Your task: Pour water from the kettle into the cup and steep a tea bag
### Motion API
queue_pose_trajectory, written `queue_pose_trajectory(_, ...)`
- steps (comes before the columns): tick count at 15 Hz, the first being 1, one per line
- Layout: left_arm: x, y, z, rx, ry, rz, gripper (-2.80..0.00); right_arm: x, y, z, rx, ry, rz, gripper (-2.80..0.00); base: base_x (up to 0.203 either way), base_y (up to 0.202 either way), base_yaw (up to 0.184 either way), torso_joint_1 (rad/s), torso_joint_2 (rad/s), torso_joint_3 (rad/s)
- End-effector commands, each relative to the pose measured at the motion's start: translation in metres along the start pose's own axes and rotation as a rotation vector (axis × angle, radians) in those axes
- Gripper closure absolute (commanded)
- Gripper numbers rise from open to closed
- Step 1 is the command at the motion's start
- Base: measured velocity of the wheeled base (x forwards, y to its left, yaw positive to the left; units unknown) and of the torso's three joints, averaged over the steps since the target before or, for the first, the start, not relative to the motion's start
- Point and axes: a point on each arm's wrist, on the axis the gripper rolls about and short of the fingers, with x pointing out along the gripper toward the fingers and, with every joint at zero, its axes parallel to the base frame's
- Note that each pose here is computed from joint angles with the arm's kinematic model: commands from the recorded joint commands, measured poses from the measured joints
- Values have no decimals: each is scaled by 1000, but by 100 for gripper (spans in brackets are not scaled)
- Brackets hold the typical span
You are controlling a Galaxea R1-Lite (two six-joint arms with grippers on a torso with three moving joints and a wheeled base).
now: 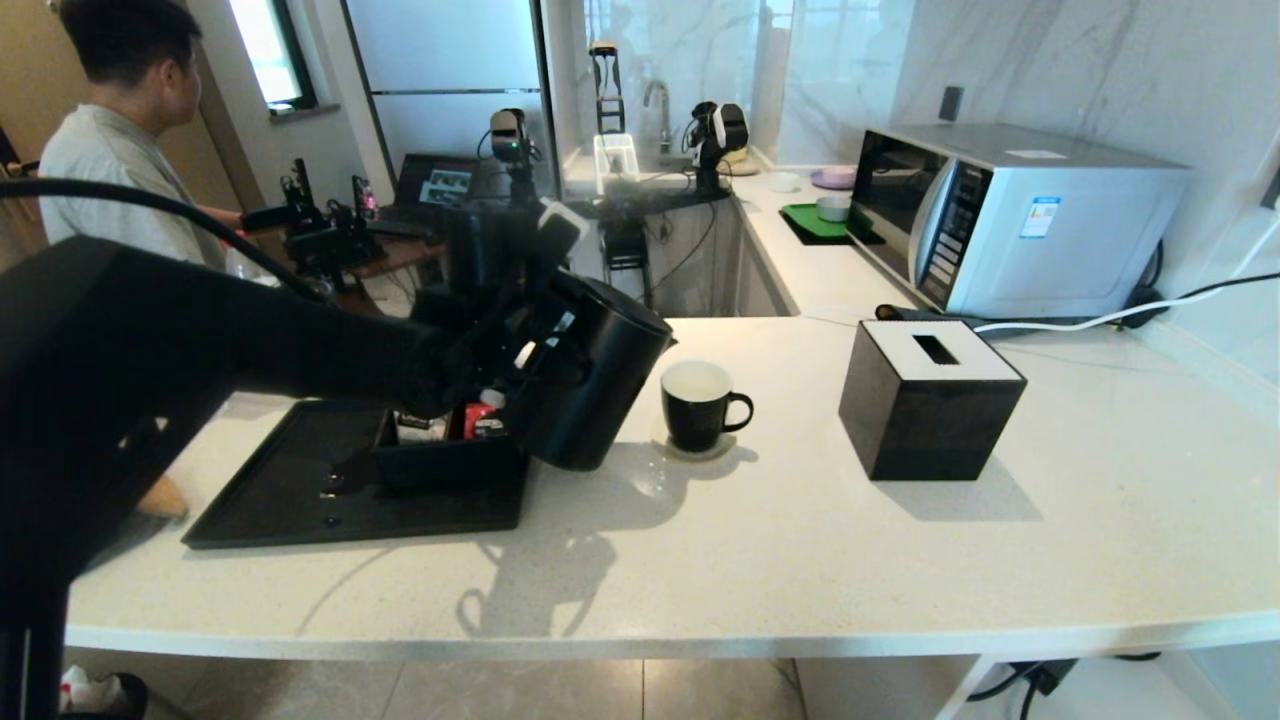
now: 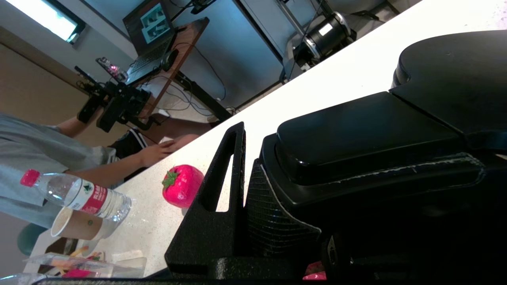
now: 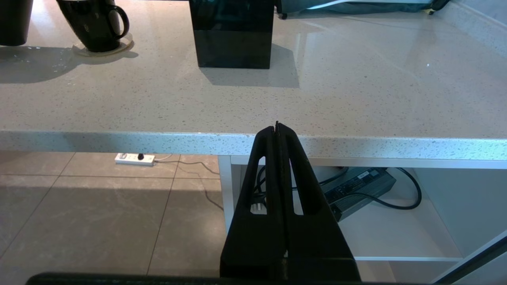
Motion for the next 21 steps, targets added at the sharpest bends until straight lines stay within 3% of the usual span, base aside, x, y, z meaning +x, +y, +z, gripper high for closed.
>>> queue_pose_trajectory(1,1,-2,0,10,1,-1,0,0,0,0,-1,1,-1,0,0,0,0,0,0,0)
queue_pose_trajectory(14,3,-6,7,101,-24,-2,0,0,0,0,-1,1,1,0,0,0,0,0,0,0)
queue_pose_trajectory(21,5,-15,14,122,-49,-11,0,0,0,0,-1,1,0,0,0,0,0,0,0,0)
